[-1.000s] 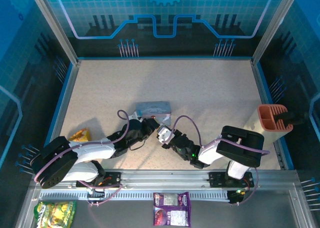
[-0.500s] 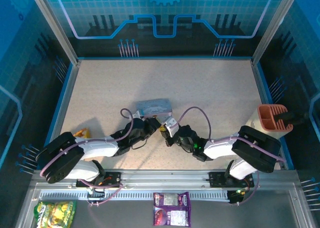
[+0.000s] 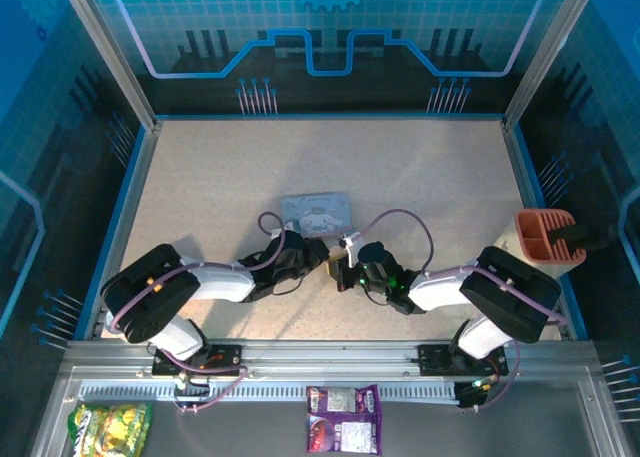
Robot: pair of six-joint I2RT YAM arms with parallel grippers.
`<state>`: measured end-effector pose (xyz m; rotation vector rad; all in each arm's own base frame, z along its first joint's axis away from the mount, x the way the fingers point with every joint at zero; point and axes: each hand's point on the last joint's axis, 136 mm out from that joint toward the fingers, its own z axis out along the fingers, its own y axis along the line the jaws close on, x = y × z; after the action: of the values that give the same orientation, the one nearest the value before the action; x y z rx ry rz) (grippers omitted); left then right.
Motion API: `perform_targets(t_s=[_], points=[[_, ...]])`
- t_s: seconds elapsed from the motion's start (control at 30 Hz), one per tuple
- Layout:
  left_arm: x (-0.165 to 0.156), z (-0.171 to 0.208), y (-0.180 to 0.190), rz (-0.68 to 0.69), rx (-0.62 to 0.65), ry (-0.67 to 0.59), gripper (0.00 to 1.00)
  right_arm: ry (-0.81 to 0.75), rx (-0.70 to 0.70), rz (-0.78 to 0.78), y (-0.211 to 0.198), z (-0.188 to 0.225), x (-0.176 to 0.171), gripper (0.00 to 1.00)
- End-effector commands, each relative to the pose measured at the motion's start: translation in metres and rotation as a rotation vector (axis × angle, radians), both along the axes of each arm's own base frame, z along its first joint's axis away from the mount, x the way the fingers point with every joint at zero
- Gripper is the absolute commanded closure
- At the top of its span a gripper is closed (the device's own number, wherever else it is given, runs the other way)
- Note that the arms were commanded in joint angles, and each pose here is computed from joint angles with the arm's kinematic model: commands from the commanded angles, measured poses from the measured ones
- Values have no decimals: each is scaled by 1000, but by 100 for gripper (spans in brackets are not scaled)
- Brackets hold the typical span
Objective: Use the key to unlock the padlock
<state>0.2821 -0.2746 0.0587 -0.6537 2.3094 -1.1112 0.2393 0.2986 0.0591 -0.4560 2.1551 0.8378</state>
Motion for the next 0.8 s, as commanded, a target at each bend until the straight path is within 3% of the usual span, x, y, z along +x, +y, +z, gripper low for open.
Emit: perform_targets(t_s=[0.0,0.4,0.6,0.77], points=[[5,1,-4,-23,14,-6,73,106,77,-34,4,0,4,100],[6,6,32,-2,140,-35,48,241,131,-118,-19,-22,13,100],[3,31,68,0,280,-104,39,234,133,-94,-16,-18,13,92],[18,57,107,20,359,-163,34,236,147,-67,-16,-11,16,80]])
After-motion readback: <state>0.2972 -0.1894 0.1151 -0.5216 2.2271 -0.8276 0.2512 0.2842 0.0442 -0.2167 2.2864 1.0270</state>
